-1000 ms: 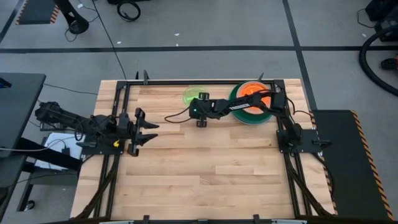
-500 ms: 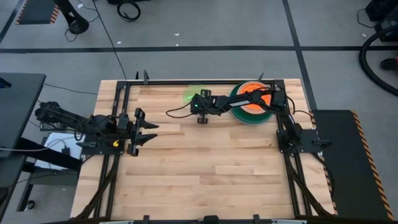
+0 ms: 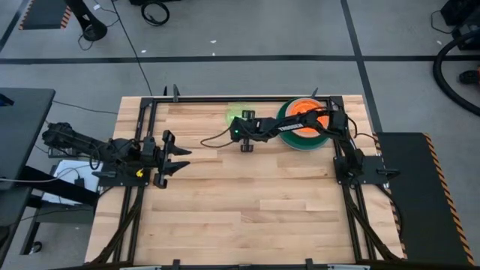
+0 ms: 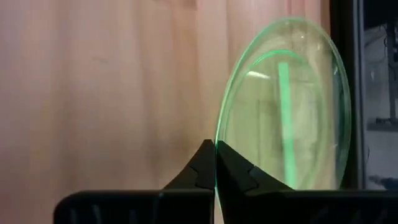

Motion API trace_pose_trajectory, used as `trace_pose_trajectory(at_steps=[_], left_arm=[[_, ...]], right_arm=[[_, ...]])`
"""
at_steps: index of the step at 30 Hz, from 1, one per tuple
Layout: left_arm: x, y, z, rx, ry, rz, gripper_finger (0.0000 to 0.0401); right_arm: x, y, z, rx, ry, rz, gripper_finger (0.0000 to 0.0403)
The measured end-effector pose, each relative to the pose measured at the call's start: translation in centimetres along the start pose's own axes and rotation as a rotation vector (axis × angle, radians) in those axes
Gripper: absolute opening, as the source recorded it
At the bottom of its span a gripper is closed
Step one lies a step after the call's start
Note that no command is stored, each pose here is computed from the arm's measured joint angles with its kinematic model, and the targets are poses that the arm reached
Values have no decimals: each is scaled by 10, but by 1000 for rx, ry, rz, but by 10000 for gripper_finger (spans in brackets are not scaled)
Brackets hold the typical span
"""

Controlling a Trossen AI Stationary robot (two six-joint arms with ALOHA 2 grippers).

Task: Stack plastic plates
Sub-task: Stack the light green plate on top of the light orange plate

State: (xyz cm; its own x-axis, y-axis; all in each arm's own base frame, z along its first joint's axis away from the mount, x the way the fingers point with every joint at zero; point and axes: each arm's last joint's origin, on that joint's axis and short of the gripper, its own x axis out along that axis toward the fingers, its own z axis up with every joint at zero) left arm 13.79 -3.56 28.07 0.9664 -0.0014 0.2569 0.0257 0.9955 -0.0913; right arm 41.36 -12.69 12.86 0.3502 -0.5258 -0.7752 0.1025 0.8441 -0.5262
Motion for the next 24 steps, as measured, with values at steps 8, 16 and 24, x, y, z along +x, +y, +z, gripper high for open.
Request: trace_pose_trajectory(at_steps=[8,16,24], left_arm=[[0,0,-1,0,7,0,160],[-1,-3,-1,-10,13,-18,160],[-3,-9,-1,-23,19,-65,160]], right_arm=[[-73,0,12,-7,-34,7,7],[-161,-31,-16,231,77,-2,6],[-200,-52,-82,473,294,-119,6]])
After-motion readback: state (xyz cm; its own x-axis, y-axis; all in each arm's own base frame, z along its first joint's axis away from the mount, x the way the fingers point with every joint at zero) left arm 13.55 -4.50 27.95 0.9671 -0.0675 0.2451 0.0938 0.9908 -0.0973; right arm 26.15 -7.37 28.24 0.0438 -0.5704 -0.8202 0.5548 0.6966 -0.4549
